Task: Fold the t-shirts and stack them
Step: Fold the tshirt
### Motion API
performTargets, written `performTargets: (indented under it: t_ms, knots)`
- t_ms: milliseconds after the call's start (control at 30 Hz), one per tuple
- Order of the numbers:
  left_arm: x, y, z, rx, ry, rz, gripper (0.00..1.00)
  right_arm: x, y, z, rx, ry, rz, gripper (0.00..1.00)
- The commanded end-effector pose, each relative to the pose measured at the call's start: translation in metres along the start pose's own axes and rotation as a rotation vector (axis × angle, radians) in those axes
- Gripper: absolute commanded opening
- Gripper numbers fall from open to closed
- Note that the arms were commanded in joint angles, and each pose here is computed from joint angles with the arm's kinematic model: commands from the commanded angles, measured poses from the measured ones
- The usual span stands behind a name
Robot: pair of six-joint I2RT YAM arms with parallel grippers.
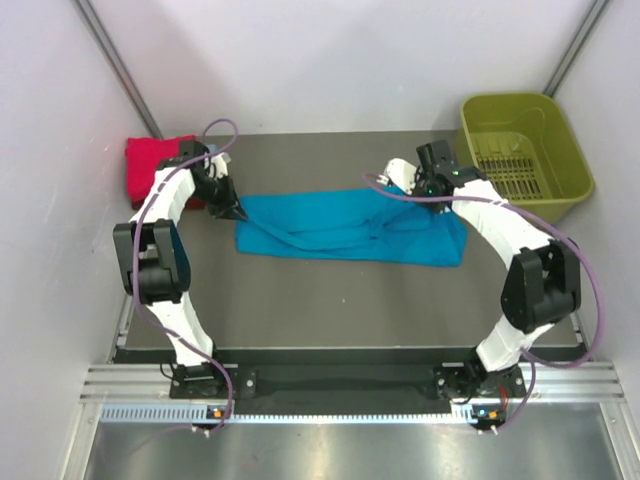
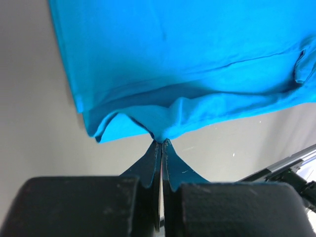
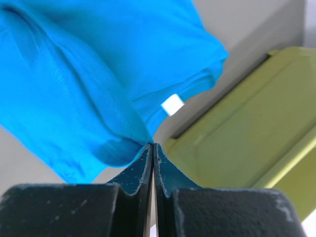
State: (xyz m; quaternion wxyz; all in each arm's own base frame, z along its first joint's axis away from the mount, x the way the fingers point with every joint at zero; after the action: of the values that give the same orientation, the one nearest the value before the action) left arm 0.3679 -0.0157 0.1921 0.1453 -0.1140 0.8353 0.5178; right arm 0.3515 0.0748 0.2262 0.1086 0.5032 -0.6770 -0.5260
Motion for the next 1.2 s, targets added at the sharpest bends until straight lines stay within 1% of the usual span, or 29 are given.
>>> performTargets:
  t_ms: [0,100,233,500,733,1067,1167]
  knots:
    - [-0.015,0.002,-0.006,-0.01,-0.06,-0.039,0.0,-0.02,0.0,-0.031,0.115,-0.046,-0.065,0.0]
    - [-0.022,0.001,0.0,-0.055,-0.053,-0.054,0.0,-0.024,-0.011,-0.045,0.145,-0.056,-0.06,0.0]
    - [-0.034,-0.004,0.004,-0.064,-0.069,-0.075,0.0,-0.036,-0.029,-0.064,0.165,-0.071,-0.062,0.0]
    - [-0.06,-0.015,0.015,-0.115,-0.092,-0.113,0.0,-0.053,-0.051,-0.085,0.193,-0.069,-0.068,0.0]
    - [-0.064,-0.036,0.027,-0.136,-0.077,-0.088,0.0,-0.06,-0.08,-0.088,0.189,-0.069,-0.048,0.0]
    - [-0.057,-0.041,0.036,-0.196,-0.041,-0.05,0.0,-0.059,-0.102,-0.086,0.204,-0.093,-0.018,0.0]
    - [-0.06,-0.039,0.038,-0.219,-0.035,-0.067,0.0,-0.056,-0.105,-0.088,0.221,-0.107,-0.002,0.0]
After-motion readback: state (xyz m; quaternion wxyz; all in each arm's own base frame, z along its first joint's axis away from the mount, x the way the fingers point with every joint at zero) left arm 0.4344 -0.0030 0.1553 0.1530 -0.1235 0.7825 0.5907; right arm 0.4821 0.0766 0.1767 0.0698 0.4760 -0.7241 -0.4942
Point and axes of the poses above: each gripper's point midway between its finger pads, its own y axis back along the fingers, its own z axis along the line the jaws close on, x = y × z, the point moved 9 cm from there along y, back along the fingers, and after that the axes turned 12 degrees about -y, right-handed, at the moved point
